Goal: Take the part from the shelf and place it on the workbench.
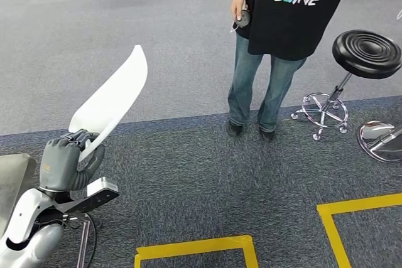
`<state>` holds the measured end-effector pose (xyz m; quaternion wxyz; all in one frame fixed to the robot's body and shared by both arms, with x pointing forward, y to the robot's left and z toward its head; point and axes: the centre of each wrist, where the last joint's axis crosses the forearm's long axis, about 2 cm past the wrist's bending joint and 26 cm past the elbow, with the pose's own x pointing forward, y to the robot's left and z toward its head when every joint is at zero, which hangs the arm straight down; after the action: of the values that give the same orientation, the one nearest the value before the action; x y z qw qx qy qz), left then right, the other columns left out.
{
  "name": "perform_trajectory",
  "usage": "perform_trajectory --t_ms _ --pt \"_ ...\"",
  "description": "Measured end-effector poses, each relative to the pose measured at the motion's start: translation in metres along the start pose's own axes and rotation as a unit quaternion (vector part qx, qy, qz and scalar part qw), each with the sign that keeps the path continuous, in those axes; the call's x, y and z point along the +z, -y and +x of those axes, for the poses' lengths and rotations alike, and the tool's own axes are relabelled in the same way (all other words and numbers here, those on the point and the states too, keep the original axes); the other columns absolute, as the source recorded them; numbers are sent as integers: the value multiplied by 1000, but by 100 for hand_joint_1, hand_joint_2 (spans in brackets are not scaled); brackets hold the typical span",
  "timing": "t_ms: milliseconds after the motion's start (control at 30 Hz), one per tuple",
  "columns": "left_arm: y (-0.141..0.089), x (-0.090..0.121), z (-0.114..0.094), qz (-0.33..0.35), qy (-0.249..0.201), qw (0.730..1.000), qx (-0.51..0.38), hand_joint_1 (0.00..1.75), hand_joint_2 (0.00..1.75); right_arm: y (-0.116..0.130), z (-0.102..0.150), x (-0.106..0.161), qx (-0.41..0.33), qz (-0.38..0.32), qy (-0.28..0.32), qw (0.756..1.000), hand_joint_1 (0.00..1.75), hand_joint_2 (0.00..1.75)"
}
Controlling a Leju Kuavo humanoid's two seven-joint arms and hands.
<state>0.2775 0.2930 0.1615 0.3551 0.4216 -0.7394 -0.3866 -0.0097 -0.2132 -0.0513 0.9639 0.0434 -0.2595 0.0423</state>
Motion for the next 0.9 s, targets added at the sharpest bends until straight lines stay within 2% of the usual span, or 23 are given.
perform_trajectory --t_ms 600,900 --pt "1 9 -3 -6 -5 1000 -6 175 175 -1 -7 4 -2 -1 -7 1000 0 0" --pt "2 12 -4 -8 -11 1000 -6 175 175 1 -3 1 -1 -2 2 1000 0 0"
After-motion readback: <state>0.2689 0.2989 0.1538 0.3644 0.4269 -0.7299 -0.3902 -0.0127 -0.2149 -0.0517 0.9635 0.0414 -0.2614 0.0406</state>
